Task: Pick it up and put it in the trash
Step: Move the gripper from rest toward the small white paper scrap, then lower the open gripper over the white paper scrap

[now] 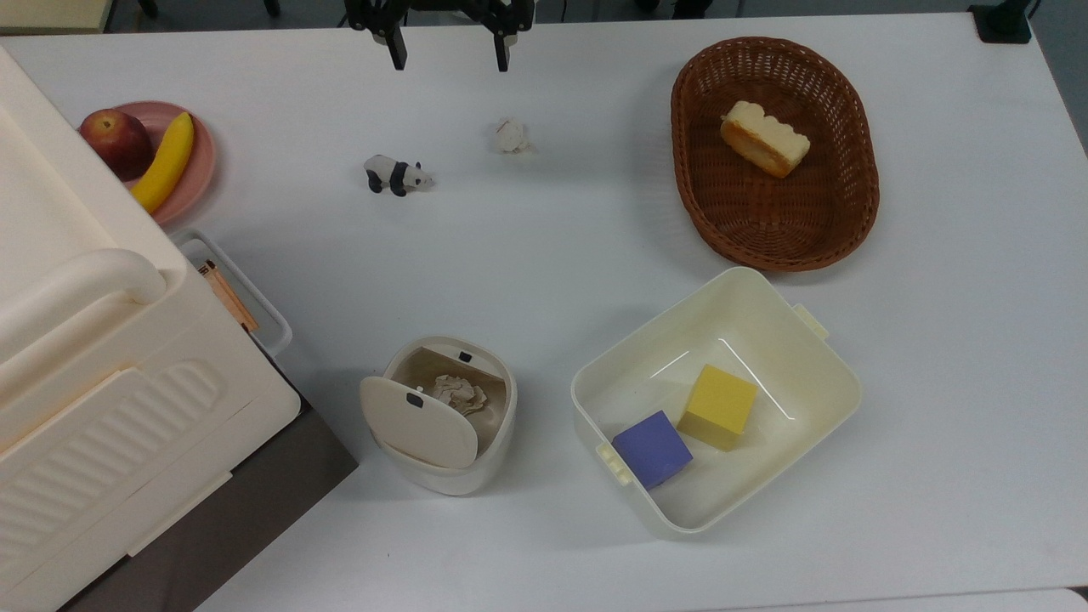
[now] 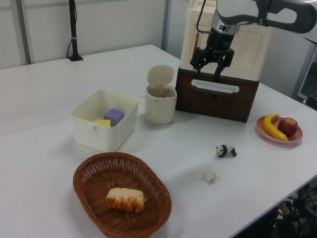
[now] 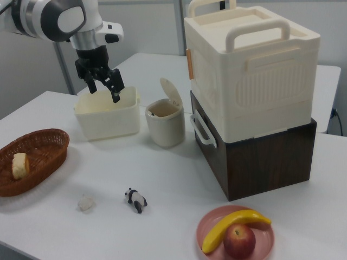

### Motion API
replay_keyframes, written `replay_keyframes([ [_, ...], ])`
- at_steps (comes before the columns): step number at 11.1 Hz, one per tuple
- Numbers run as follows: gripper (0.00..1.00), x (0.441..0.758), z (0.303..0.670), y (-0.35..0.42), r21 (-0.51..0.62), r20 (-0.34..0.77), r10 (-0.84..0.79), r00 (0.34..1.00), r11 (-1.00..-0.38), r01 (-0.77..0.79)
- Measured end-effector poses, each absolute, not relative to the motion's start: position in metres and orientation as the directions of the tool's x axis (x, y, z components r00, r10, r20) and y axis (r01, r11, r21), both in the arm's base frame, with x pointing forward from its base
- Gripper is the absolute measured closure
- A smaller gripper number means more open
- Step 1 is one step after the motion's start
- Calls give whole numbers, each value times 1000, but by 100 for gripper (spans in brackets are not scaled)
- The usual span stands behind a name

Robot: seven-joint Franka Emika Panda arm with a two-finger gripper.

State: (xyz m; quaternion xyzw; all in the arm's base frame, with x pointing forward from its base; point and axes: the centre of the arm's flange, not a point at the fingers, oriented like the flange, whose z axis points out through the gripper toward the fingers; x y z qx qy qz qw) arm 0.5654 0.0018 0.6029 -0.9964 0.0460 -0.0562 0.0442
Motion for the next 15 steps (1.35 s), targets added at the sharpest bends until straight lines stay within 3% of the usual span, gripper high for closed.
replay_keyframes([
  [4,0,553,574,9,-85,0,-65,998,-994,-65],
  [10,0,549,568,10,-84,-14,-62,998,-994,-63],
  [13,0,530,538,13,-88,19,-124,992,-989,-122],
  [15,0,512,510,8,-82,-16,-204,979,-975,-204],
])
